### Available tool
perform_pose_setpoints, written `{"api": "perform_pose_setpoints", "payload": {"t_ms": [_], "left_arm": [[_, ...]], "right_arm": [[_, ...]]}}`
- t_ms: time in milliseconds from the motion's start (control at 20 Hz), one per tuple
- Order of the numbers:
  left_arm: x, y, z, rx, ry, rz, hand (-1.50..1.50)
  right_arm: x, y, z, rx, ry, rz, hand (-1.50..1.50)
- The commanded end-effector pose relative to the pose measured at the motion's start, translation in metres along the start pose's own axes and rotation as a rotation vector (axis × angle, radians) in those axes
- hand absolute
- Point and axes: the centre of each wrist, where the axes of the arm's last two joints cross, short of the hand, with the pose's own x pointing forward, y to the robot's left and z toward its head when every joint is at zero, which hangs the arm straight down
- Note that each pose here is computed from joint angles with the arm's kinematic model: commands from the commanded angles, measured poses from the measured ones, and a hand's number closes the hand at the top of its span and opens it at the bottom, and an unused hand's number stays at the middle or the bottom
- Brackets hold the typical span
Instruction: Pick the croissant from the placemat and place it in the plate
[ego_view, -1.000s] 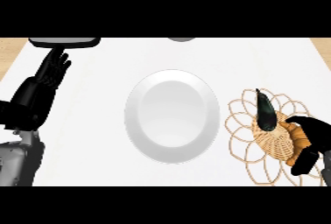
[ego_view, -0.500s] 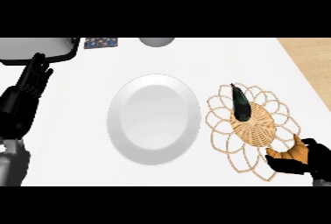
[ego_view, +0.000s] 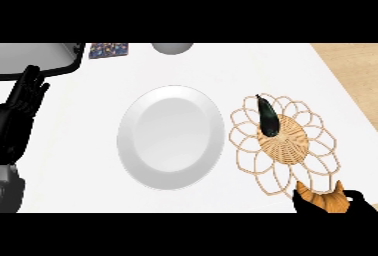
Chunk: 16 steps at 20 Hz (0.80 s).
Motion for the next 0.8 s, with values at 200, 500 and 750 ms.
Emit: {"api": "perform_pose_setpoints", "payload": {"t_ms": [200, 500, 750], "left_arm": [[0.0, -0.008, 0.0, -0.029, -0.01, 0.014, 0.0], [0.006, -0.015, -0.003, -0.068, -0.034, 0.022, 0.0], [0.013, -0.023, -0.006, -0.112, -0.069, 0.04, 0.0]], "right_arm": [[0.029, -0.04, 0.083, -0.231, -0.104, -0.286, 1.5], [0.043, -0.069, 0.134, -0.361, -0.223, -0.456, 1.5], [0.054, -0.066, 0.166, -0.404, -0.278, -0.463, 1.5]]}}
